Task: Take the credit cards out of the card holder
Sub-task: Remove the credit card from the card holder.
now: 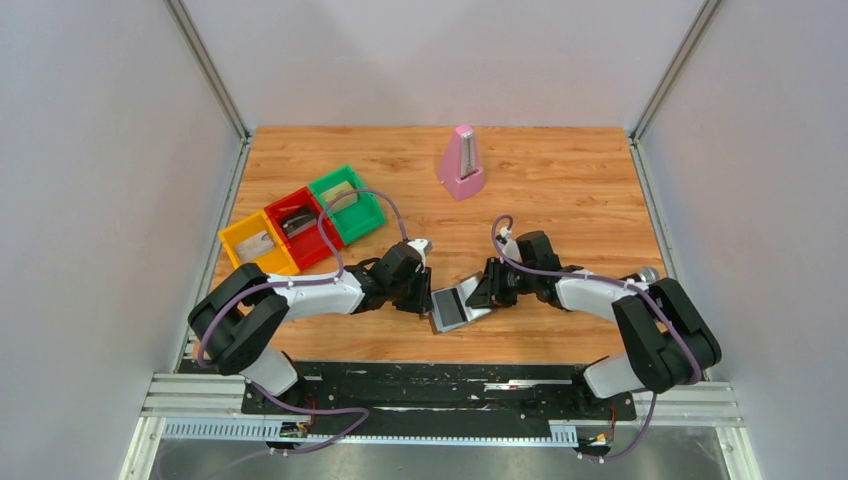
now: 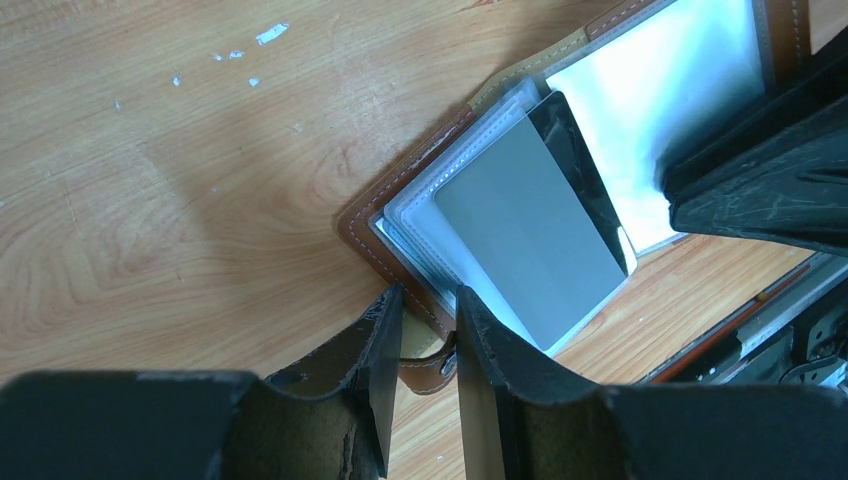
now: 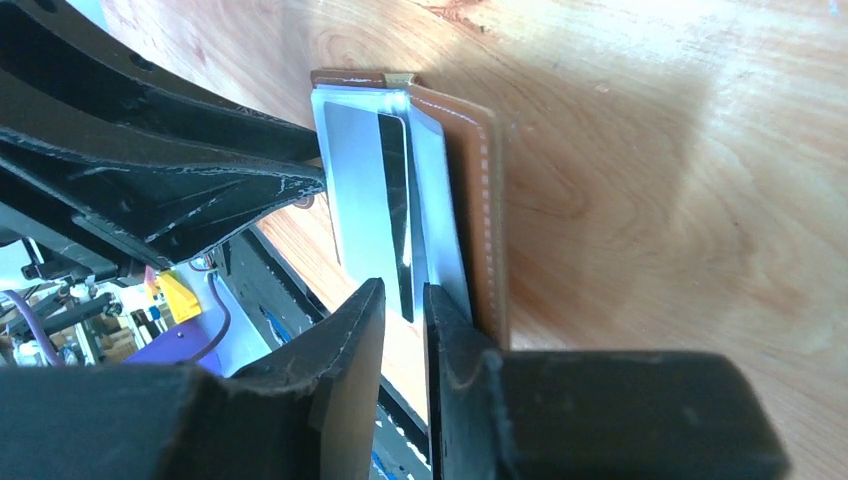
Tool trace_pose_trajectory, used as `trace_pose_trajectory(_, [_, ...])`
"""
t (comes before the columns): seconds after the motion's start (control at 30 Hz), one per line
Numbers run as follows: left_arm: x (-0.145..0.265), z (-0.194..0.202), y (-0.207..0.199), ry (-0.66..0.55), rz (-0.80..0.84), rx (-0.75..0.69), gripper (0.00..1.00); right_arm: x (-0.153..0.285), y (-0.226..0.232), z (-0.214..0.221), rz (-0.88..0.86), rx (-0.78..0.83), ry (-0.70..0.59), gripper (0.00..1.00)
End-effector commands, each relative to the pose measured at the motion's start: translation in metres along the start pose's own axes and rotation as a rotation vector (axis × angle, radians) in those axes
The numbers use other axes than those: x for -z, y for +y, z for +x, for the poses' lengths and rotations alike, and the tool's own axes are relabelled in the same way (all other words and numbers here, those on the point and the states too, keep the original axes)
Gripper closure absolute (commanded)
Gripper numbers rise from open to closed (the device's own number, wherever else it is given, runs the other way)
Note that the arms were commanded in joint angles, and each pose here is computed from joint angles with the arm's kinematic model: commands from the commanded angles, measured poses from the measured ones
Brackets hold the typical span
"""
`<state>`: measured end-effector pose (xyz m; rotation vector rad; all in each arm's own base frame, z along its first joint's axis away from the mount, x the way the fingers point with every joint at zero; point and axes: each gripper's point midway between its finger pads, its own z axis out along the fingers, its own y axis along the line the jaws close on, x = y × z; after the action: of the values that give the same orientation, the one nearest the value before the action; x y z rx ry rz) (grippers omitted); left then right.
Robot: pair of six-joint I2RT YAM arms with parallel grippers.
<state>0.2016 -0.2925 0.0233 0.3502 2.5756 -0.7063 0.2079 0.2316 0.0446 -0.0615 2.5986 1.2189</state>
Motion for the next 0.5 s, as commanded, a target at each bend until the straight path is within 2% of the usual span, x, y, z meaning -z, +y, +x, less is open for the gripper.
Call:
trace_pose_trajectory(0.0, [-0.004, 0.004, 0.007, 0.020, -0.034, -0.023, 0.65, -0.008, 0.009, -0.013, -0.040, 0.031, -0.003, 0.76])
trace_pose_trajectory(0.13, [-0.004, 0.004, 0.008, 0.018, -0.035, -0.022, 0.66, -0.016, 0.004, -0.013, -0.019, 0.019, 0.007, 0.71])
trace_pose_trajectory(0.47, [-0.007, 0.007, 0.008, 0.026, -0.034, -0.021, 0.66, -0.027, -0.005, -0.007, -0.010, 0.001, 0.032, 0.69])
